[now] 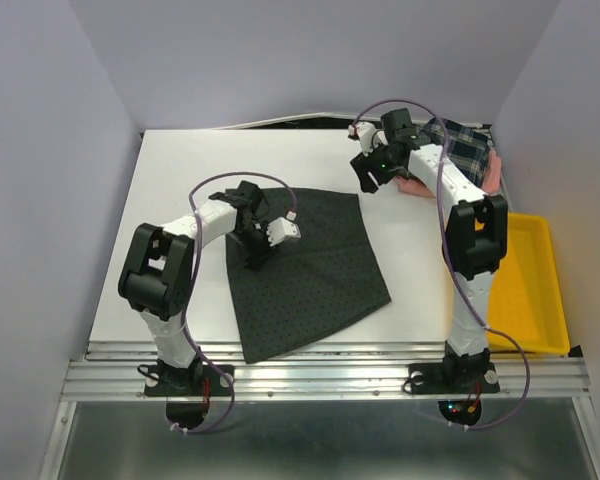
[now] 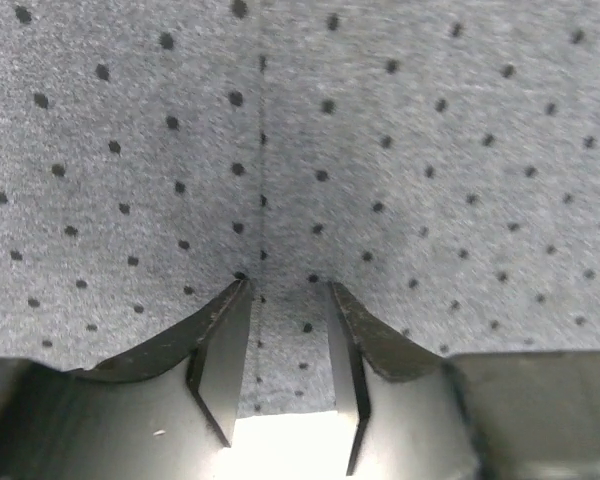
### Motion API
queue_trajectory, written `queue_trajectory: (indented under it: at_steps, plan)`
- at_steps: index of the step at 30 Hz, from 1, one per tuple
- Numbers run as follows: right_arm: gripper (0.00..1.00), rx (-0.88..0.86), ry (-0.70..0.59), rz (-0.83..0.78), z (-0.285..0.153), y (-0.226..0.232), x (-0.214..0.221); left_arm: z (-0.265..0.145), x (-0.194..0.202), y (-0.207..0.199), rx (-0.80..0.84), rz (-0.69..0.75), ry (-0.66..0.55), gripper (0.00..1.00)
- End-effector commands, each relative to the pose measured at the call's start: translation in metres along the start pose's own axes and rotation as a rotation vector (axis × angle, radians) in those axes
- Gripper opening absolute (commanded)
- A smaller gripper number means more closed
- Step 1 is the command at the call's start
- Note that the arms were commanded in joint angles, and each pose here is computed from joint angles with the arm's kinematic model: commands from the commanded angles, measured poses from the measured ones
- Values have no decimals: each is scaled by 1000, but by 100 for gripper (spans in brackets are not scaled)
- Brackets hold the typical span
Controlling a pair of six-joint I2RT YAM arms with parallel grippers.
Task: Fold and stack the skirts
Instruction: Fold the skirt
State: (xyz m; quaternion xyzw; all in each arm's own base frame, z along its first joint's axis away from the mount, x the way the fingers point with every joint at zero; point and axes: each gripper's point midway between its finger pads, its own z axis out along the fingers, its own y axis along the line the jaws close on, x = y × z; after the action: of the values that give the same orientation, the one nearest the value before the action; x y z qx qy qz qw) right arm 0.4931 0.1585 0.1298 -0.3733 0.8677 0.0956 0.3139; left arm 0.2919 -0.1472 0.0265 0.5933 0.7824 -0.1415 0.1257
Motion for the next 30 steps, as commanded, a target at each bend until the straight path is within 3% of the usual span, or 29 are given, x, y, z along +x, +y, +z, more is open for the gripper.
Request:
queue_trajectory:
  at_steps: [1, 5, 10, 17, 23, 30]
  plan:
    - [65, -97, -14, -49, 4, 15, -19, -37, -19, 9, -47, 37, -58, 48]
    - [63, -118, 4, -57, 30, 10, -16, -84, -71, 59, -126, -11, -244, 52]
    - [63, -151, 1, -88, 58, 7, -15, -115, -79, 139, -226, -191, -346, 52]
    - [61, -193, 76, -151, 84, 11, 18, -112, -52, 219, -344, -365, -309, 52]
    - [56, -186, 122, -150, 106, 8, 40, -75, -29, 240, -352, -407, -226, 52]
    - [48, -190, 131, -145, 113, 9, 46, -63, -29, 262, -390, -416, -252, 50]
